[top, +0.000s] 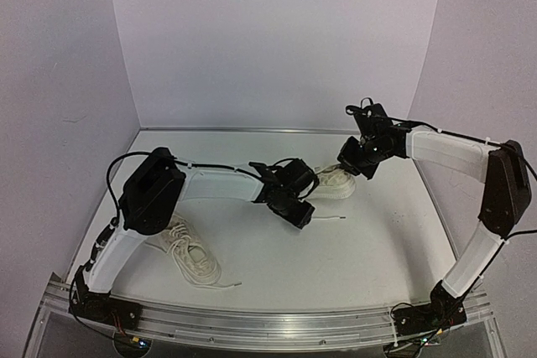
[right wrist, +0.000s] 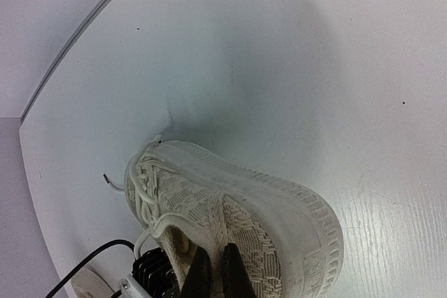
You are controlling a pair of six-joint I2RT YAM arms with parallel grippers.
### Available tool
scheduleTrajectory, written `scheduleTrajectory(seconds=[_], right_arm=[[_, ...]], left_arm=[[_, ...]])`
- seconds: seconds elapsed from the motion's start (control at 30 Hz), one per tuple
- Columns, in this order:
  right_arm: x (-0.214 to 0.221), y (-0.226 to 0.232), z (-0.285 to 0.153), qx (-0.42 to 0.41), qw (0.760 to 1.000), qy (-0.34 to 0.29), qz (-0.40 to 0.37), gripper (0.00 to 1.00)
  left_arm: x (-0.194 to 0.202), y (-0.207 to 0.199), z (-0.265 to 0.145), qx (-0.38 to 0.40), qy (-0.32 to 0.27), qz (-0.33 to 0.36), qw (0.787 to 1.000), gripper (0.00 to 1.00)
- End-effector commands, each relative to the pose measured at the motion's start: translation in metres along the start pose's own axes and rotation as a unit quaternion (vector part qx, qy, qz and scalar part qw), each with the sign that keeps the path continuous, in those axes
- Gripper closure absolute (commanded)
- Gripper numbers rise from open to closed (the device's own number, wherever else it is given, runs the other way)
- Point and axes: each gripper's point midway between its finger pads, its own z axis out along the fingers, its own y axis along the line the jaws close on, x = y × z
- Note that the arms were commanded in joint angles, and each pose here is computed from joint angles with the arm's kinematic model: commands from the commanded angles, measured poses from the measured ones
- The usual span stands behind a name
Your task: Tie the shoes
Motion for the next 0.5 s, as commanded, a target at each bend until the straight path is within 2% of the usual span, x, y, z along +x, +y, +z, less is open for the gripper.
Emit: scheduleTrajectory(seconds=[0.0,0.17,0.3,0.47], right_arm=[[-0.018,0.020,-0.018,-0.048,0.998,-0.031,0.009,1.00],[-0.013,0.012,-0.021,-0.047,0.999,-0.026,0.008,1.00],[-0.003,0.002,-0.018,-0.041,0.999,-0.013,0.005,1.00],[0.013,-0.012,-0.020,-0.037,0.999,0.007,0.000,1.00]], left_arm=[[0.041,0.023,-0.039,-0.049,0.080,0.049,0.994,0.48],[0.079,0.056,-0.084,-0.085,0.142,0.075,0.983,0.53],[0.070,0.078,-0.110,-0.088,0.119,0.028,0.989,0.52],[0.043,0.092,-0.121,-0.069,0.066,-0.047,0.994,0.49]])
